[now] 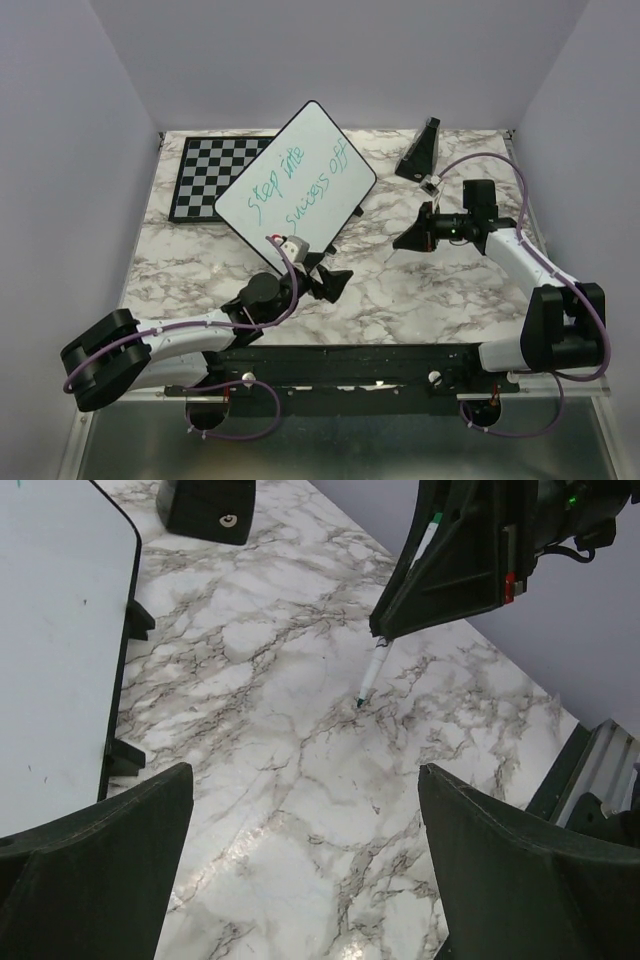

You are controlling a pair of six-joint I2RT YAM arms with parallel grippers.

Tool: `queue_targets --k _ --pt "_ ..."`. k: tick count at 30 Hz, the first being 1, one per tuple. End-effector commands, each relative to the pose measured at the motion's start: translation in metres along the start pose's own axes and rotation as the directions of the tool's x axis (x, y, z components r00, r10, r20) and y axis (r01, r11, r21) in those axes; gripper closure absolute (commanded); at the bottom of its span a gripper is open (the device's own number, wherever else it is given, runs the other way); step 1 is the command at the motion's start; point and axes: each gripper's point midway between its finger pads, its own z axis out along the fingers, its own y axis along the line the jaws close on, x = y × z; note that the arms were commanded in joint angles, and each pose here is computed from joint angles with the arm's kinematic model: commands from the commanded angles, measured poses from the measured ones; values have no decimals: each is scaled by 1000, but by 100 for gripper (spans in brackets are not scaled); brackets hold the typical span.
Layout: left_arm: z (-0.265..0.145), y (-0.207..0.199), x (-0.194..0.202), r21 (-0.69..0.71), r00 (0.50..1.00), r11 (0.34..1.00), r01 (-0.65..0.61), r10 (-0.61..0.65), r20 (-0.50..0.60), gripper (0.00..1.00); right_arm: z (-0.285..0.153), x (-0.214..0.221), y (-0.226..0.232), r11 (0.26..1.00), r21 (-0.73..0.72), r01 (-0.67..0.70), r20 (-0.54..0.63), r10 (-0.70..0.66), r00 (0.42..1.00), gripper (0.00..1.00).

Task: Write a sentence on the whiteboard
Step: Put down the whiteboard marker without the cap at the center of the board.

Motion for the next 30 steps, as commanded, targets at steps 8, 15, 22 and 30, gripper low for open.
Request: queue_targets --k 8,15,22,30 --pt "-11 -24 12 92 983 982 163 -154 -103 1 -1 5 -6 1000 3 28 -67 -28 997 99" --pt "-10 -30 14 99 976 983 156 -139 -166 1 -2 10 -12 999 26 23 -105 -20 994 98" --pt "-10 -32 14 70 964 986 153 -134 -229 1 1 24 -29 997 66 -49 -180 60 982 97" --pt "2 -33 -8 44 964 999 26 -13 -266 1 3 45 -48 977 134 -168 -280 200 939 93"
